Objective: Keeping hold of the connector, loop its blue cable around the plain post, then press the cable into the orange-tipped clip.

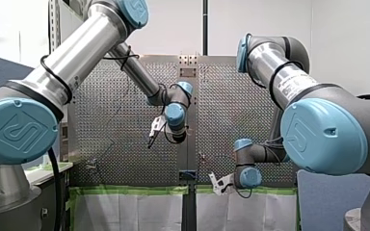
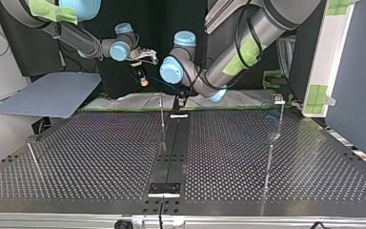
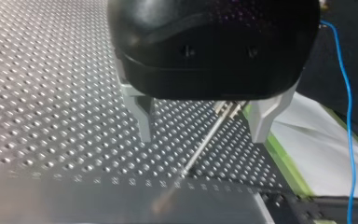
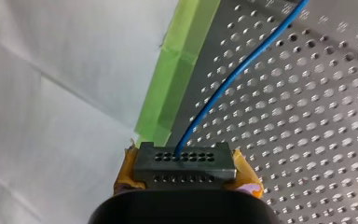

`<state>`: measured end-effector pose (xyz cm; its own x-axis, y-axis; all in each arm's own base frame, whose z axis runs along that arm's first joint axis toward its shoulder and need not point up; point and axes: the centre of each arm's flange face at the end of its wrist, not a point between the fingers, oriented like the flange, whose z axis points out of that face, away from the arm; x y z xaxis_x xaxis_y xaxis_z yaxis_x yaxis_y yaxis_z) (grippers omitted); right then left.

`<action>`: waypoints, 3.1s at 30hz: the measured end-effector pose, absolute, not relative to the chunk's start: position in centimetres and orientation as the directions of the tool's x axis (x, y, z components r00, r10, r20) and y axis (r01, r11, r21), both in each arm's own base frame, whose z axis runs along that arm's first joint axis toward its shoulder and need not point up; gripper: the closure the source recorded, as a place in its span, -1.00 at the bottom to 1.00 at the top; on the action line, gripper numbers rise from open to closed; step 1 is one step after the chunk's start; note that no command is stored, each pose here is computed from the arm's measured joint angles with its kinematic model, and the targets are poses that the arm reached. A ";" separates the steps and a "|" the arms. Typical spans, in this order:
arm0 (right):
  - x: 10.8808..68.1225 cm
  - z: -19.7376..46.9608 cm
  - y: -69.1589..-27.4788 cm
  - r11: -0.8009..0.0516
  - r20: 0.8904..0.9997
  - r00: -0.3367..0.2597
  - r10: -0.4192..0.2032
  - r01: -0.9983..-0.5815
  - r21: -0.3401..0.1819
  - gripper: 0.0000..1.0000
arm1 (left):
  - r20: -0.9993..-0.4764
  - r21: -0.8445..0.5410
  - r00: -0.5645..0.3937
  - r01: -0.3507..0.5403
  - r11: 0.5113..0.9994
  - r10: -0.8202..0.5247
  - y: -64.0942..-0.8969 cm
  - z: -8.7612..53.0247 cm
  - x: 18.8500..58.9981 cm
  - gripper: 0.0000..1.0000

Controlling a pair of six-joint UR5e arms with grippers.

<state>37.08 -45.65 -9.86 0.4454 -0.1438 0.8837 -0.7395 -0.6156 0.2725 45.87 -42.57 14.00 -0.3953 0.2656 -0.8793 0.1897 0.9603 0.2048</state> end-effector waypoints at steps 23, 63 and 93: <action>38.2 -9.4 -46.1 -0.701 0.924 0.381 -0.040 -0.669 0.246 1.00 | -0.774 0.301 -0.518 0.205 0.931 0.364 -42.3 11.3 50.7 -0.96; 38.7 -9.7 -45.9 -0.712 0.921 0.388 -0.037 -0.657 0.248 1.00 | -0.531 0.290 -0.730 0.320 0.902 0.430 -40.7 6.3 54.4 -0.96; 39.0 -9.8 -45.6 -0.720 0.914 0.404 -0.036 -0.645 0.257 1.00 | -0.455 0.139 -0.803 0.364 0.921 0.386 -42.1 3.3 55.3 -0.96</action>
